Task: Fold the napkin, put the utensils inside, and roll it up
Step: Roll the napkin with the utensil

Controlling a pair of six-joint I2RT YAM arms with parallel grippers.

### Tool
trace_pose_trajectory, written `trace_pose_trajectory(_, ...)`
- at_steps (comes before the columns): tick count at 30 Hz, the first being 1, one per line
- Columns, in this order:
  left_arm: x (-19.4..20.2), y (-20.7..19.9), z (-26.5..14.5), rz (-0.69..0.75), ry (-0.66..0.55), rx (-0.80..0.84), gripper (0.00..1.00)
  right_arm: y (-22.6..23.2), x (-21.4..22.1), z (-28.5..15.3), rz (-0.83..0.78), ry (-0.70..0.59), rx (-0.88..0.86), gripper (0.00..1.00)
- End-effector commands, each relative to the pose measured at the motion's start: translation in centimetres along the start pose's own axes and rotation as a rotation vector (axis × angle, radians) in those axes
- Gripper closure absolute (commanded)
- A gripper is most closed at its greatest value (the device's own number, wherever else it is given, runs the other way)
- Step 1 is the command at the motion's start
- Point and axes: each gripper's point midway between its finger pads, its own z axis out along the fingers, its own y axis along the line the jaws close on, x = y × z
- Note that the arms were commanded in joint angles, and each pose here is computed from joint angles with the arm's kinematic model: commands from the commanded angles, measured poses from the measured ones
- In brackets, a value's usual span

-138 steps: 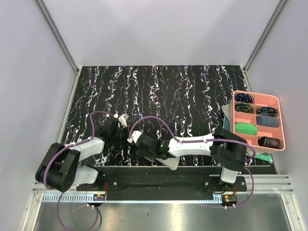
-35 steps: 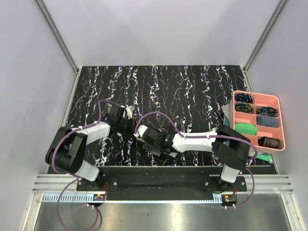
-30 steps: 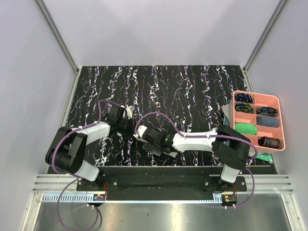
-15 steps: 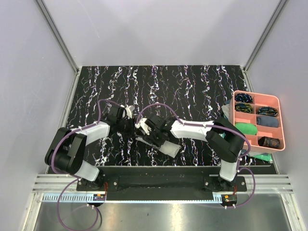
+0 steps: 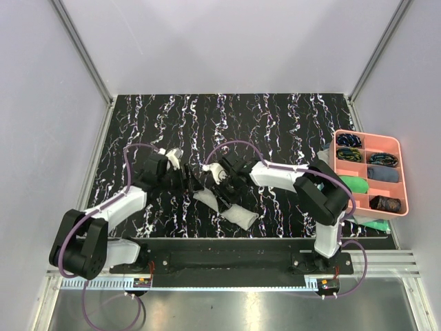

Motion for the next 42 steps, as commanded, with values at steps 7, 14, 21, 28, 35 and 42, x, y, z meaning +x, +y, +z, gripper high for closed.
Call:
trace_pose_trajectory(7, -0.8, -1.3, 0.5, 0.032, -0.108, 0.131, 0.35, 1.3, 2.6, 1.6, 0.224, 0.115, -0.256, 0.55)
trace_pose_trajectory(14, -0.8, -1.2, 0.8, 0.047, -0.119, 0.141, 0.46, 0.4, 2.7, 2.3, 0.302, 0.129, -0.286, 0.55)
trace_pose_trajectory(21, 0.4, -0.6, 1.7, 0.027, -0.062, 0.144, 0.62, -0.1, 2.3, 2.2, 0.350, 0.118, -0.304, 0.52)
trace_pose_trajectory(28, 0.2, -0.8, 2.1, 0.032, -0.053, 0.152, 0.91, -0.5, 1.9, 1.8, 0.368, 0.104, -0.264, 0.43)
trace_pose_trajectory(35, -0.3, -0.3, 2.5, 0.004, -0.033, 0.103, 1.00, -2.4, -0.5, -1.5, 0.331, -0.022, -0.047, 0.16)
trace_pose_trajectory(42, -0.6, 0.2, 3.4, -0.024, 0.000, 0.067, 1.00, -1.7, -2.0, -4.0, 0.105, -0.153, 0.187, 0.00)
